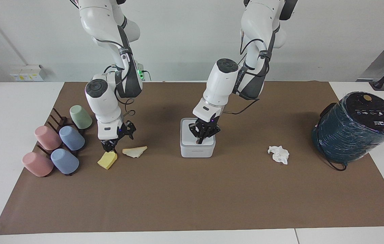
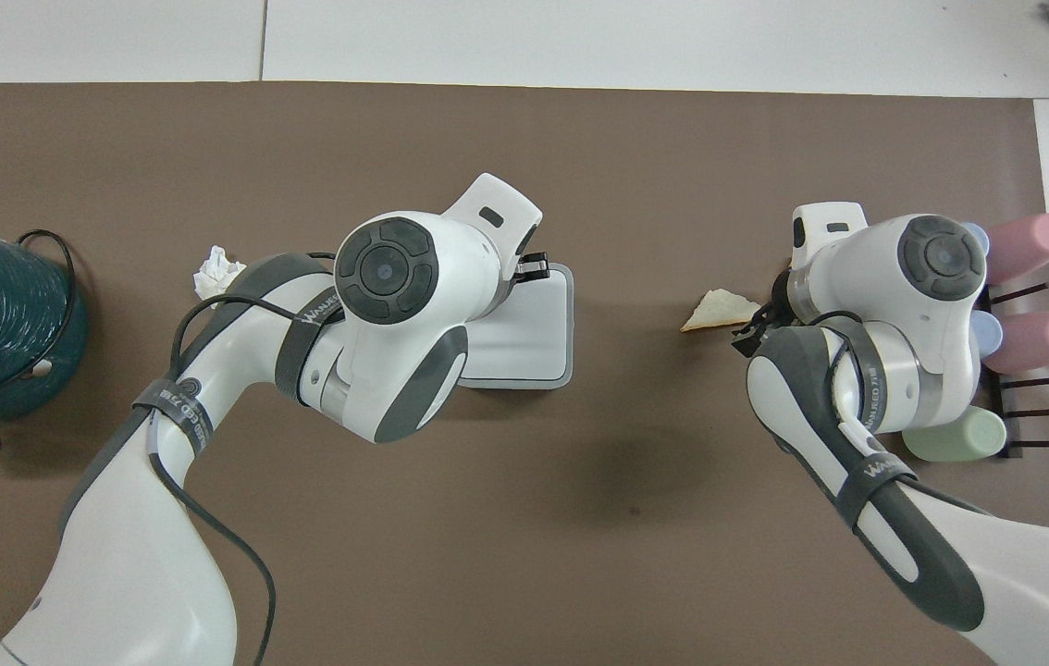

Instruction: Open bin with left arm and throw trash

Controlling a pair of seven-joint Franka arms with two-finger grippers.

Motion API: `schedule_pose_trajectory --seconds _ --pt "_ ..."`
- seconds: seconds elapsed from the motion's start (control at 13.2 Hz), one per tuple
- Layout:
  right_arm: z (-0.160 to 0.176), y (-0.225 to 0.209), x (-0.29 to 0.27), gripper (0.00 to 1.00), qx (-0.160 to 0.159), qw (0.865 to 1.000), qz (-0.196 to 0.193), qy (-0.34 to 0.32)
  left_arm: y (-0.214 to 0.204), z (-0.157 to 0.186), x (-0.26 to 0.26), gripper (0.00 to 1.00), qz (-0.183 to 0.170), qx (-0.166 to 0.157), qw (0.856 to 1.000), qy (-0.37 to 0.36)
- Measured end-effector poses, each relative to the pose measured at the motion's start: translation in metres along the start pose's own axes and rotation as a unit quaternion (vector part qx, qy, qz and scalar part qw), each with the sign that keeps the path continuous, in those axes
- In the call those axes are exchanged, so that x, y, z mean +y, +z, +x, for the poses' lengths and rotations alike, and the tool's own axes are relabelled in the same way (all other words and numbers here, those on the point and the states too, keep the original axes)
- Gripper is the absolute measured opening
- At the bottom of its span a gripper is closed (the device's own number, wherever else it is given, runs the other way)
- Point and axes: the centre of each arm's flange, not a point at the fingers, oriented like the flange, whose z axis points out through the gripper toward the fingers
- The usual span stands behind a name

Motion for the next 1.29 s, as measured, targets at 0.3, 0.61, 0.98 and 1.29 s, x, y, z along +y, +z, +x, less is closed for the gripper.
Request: schedule_pose_trajectory --seconds 0.3,0.61,0.98,1.29 --pt "-0.005 0.028 -0.013 1.00 0.003 1.000 -0.005 -0.025 0.001 -0.001 0.001 0.01 0.000 0.000 1.000 0.001" --pt "-0.009 0.041 -0.015 1.00 -0.001 1.000 -0.004 -0.029 0.002 -0.001 0.001 0.01 0.000 0.000 1.000 0.001" --pt "-0.007 0.040 -0.013 0.76 0.006 1.000 -0.010 -0.028 -0.013 0.001 0.004 0.01 0.022 -0.029 0.999 0.002" --pt "-0.006 0.044 -0.013 0.75 0.009 0.999 -0.014 -0.028 -0.050 0.003 0.008 0.01 0.047 -0.060 0.997 0.003"
